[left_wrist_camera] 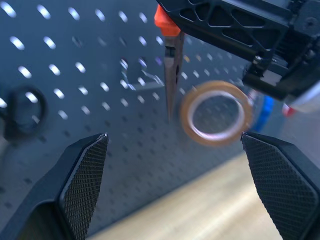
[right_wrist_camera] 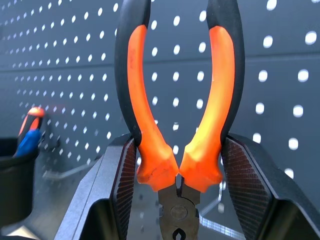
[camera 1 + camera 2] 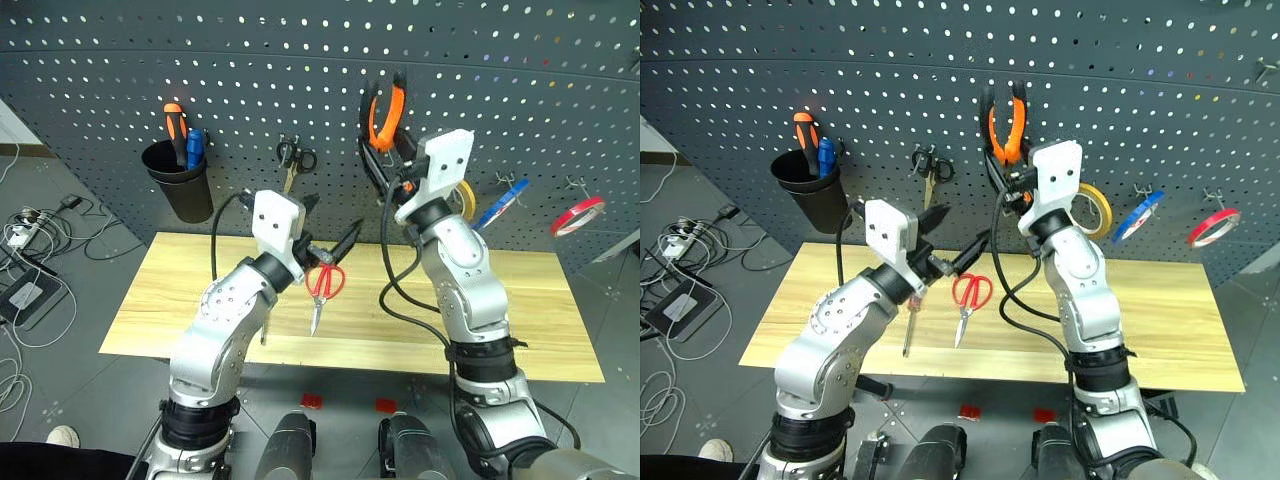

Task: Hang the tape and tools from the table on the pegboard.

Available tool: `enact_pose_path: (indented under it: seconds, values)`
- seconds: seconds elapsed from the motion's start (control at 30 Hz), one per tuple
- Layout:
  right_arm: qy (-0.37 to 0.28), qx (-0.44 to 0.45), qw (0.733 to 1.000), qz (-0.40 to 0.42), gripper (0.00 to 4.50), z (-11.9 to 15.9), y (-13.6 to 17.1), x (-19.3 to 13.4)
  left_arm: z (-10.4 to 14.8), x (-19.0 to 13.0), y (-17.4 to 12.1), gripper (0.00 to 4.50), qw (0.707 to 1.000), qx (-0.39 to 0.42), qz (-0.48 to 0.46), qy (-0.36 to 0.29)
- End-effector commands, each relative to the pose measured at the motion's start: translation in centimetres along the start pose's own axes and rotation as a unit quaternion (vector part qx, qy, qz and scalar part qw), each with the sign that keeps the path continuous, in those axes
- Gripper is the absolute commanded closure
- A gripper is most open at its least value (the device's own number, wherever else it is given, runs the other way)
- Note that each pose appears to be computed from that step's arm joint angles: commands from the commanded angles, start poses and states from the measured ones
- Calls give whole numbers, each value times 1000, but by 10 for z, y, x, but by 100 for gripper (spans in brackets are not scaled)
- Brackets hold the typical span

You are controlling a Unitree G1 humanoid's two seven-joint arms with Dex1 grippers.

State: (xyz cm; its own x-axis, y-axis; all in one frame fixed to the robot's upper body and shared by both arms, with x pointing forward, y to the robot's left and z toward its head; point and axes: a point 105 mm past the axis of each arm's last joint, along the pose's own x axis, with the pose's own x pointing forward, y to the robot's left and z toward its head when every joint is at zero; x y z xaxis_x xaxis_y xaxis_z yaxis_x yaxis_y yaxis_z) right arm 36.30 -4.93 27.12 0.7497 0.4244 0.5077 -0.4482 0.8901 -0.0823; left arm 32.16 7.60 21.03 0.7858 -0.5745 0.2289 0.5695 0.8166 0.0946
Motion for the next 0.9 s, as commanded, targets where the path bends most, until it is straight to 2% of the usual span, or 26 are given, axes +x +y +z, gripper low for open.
enact_pose_path:
  seconds: [0.03, 0.2, 0.43, 0.9]
  values:
    - [-53, -10, 998, -16, 214, 20, -5, 10, 13, 5, 11, 0, 999, 20, 29, -33]
    - [-75, -26, 996, -42, 214, 23, -17, 23, 17, 11, 18, 0, 998, 27, 37, -40]
    - [-89, -31, 994, -53, 214, 23, -18, 32, 16, 14, 22, 0, 998, 33, 33, -37]
    - [-40, -32, 996, -75, 214, -18, -22, 27, 15, 20, 21, 0, 998, 39, 26, -30]
